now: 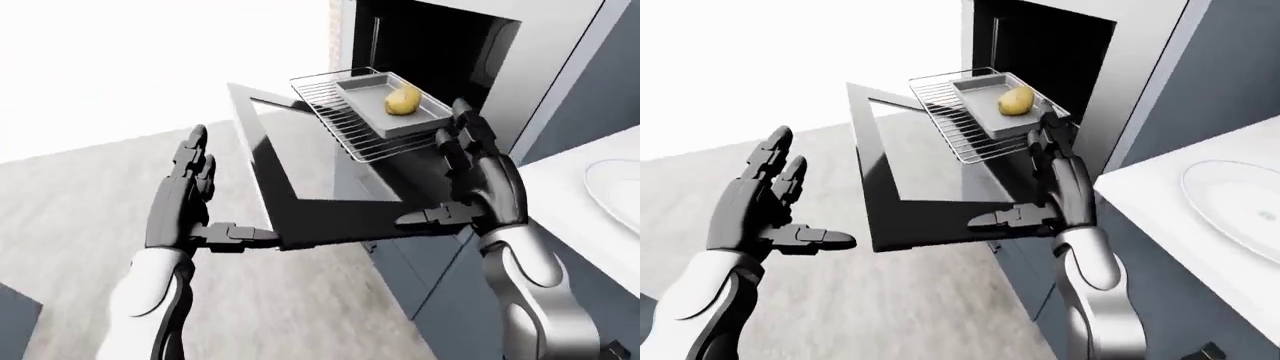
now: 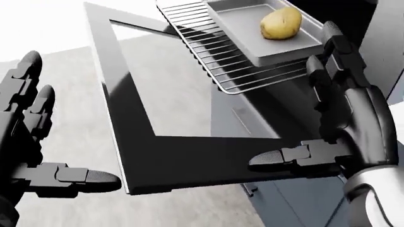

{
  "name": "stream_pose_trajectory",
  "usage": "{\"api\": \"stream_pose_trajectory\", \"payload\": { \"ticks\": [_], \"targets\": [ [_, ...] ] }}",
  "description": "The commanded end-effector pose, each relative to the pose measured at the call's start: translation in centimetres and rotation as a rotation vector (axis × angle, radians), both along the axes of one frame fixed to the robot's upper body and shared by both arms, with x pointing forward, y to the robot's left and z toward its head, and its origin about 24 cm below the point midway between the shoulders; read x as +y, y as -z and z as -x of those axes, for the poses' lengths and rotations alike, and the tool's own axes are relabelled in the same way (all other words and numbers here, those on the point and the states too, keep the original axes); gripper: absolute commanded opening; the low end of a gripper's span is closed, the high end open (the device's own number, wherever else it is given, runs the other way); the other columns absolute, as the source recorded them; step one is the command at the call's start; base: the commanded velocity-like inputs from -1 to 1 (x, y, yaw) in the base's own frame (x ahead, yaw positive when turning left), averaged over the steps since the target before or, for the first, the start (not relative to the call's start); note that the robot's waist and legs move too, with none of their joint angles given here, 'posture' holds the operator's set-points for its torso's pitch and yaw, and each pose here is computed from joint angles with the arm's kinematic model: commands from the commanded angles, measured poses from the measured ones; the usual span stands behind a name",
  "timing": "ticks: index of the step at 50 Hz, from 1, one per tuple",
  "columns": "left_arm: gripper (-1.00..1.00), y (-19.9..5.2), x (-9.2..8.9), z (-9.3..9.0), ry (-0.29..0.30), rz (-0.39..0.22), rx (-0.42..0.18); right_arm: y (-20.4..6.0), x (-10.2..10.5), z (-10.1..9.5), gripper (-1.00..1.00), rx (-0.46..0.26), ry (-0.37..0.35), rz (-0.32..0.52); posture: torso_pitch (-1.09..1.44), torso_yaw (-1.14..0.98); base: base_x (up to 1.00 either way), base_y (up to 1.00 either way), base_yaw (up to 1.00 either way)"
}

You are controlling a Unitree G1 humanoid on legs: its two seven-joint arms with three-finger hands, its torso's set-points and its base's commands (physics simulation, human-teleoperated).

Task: Pick the potato from the oven and place it on the plate on the counter.

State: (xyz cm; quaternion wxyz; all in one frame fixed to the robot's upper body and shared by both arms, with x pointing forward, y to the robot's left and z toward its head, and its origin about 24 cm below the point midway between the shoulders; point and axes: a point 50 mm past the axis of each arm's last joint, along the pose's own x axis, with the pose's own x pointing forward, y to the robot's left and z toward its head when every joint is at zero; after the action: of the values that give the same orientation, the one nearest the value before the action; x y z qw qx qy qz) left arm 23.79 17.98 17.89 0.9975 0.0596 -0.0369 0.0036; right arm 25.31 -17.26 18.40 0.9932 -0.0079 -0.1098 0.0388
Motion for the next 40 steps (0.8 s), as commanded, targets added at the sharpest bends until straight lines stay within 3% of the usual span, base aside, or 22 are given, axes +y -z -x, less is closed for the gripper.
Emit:
{"api": "stream_pose_trajectory", "payload": {
  "ticks": [1,15,21,40],
  "targets": [
    [1.0,-1.8,-0.6,0.5,0.035,-0.01,-0.108,-1.9,-0.3,0.5,1.0,-0.11,0.024,0.013,0.0,0.0,0.0,0.0,1.0],
    [1.0,-2.3,-1.0,0.2,0.04,-0.014,-0.115,-2.8,-0.8,0.8,1.0,-0.129,0.031,0.007,0.0,0.0,0.0,0.0,1.0],
    [1.0,-3.3,-1.0,0.0,0.051,0.008,-0.126,-3.4,-0.9,0.5,1.0,-0.12,0.047,0.007,0.0,0.0,0.0,0.05,0.0],
    [1.0,-5.3,-1.2,0.0,0.06,-0.009,-0.151,-5.3,-0.7,0.6,1.0,-0.16,0.042,0.033,0.0,0.0,0.28,-0.07,0.0]
  ]
}}
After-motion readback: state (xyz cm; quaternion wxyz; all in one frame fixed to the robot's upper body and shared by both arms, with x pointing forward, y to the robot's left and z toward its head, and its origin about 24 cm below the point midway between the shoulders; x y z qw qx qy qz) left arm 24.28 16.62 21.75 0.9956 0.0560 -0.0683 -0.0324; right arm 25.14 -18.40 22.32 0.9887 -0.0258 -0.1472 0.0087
